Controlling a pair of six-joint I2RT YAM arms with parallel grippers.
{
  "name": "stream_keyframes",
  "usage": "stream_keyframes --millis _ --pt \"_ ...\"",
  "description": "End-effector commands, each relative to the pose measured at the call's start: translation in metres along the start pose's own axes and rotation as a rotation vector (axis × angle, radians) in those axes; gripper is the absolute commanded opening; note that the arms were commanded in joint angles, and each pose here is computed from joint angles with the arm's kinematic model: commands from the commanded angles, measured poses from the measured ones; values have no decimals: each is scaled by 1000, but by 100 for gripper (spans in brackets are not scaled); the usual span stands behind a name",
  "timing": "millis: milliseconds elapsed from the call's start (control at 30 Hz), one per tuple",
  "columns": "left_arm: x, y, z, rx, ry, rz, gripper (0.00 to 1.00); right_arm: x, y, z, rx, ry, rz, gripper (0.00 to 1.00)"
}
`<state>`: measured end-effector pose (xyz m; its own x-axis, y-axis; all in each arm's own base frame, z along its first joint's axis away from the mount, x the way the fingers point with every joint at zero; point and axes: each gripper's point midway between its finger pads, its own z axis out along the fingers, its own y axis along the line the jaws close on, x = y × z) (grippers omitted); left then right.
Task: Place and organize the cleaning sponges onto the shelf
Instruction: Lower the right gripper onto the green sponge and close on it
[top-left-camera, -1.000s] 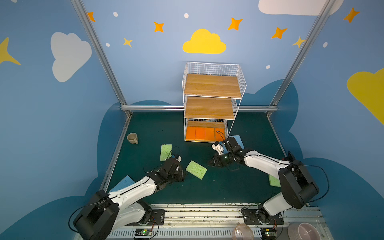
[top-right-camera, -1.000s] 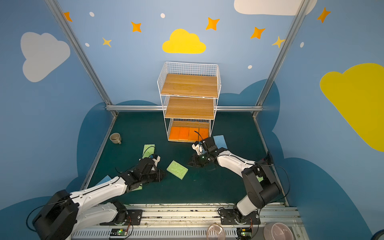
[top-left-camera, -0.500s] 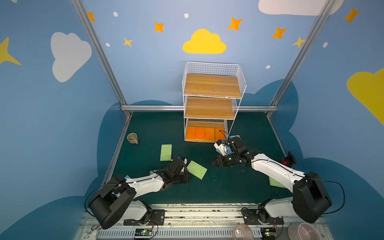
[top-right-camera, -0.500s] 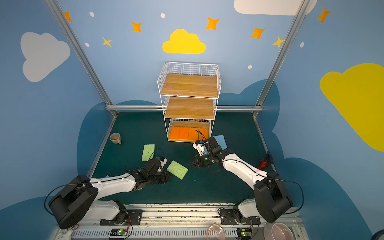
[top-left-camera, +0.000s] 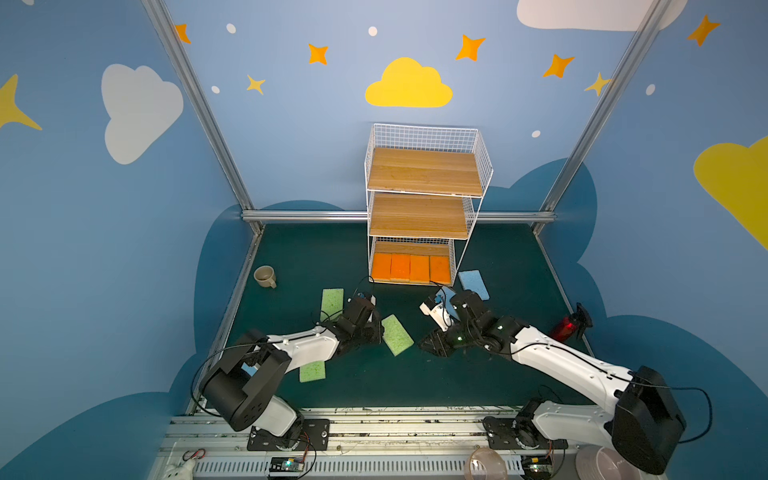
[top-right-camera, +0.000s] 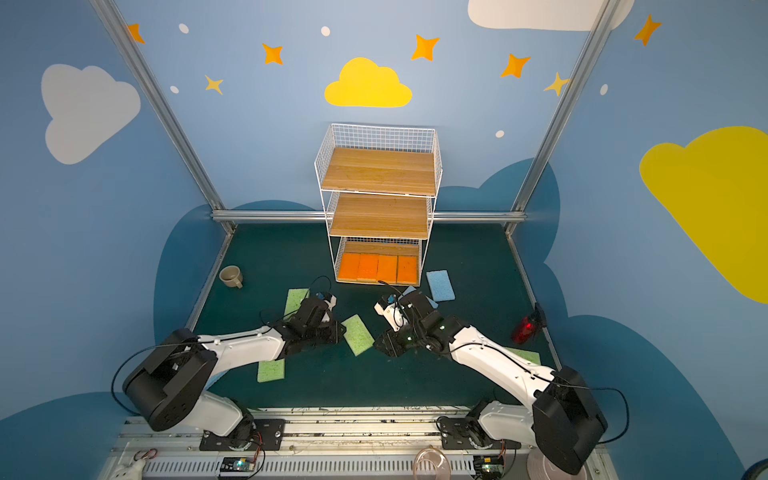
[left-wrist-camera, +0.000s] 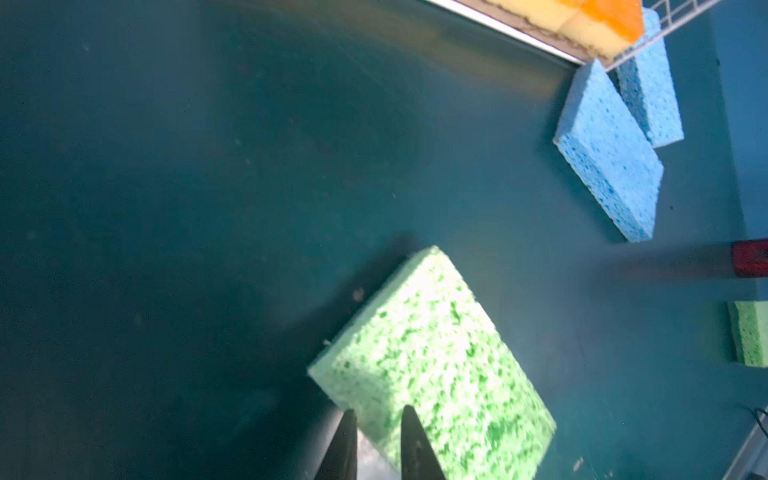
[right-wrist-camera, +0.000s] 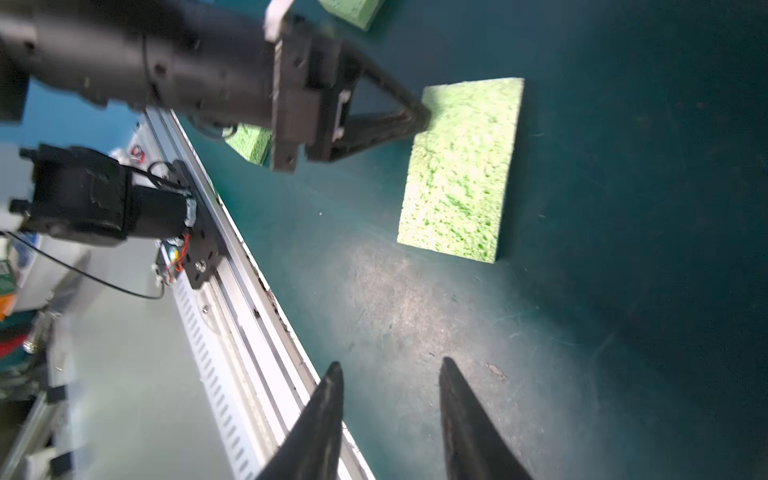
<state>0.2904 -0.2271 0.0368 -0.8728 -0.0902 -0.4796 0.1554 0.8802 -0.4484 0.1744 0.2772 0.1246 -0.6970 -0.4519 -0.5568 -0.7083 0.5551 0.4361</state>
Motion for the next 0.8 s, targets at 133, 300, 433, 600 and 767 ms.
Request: stream_keyframes --millis 133,300,433,600,767 --pt "-24 -11 -18 32 -52 17 28 15 6 16 158 39 -410 44" --pt "-17 -7 -51 30 -74 7 53 26 1 35 222 141 -621 45" --pt "1 7 -72 9 -83 -17 78 16 -9 45 286 199 -660 45" --pt "19 29 -88 -26 -116 -38 88 14 -14 66 265 297 -751 46" --pt "27 41 -98 -37 -162 -61 91 13 -24 85 278 349 -814 46"
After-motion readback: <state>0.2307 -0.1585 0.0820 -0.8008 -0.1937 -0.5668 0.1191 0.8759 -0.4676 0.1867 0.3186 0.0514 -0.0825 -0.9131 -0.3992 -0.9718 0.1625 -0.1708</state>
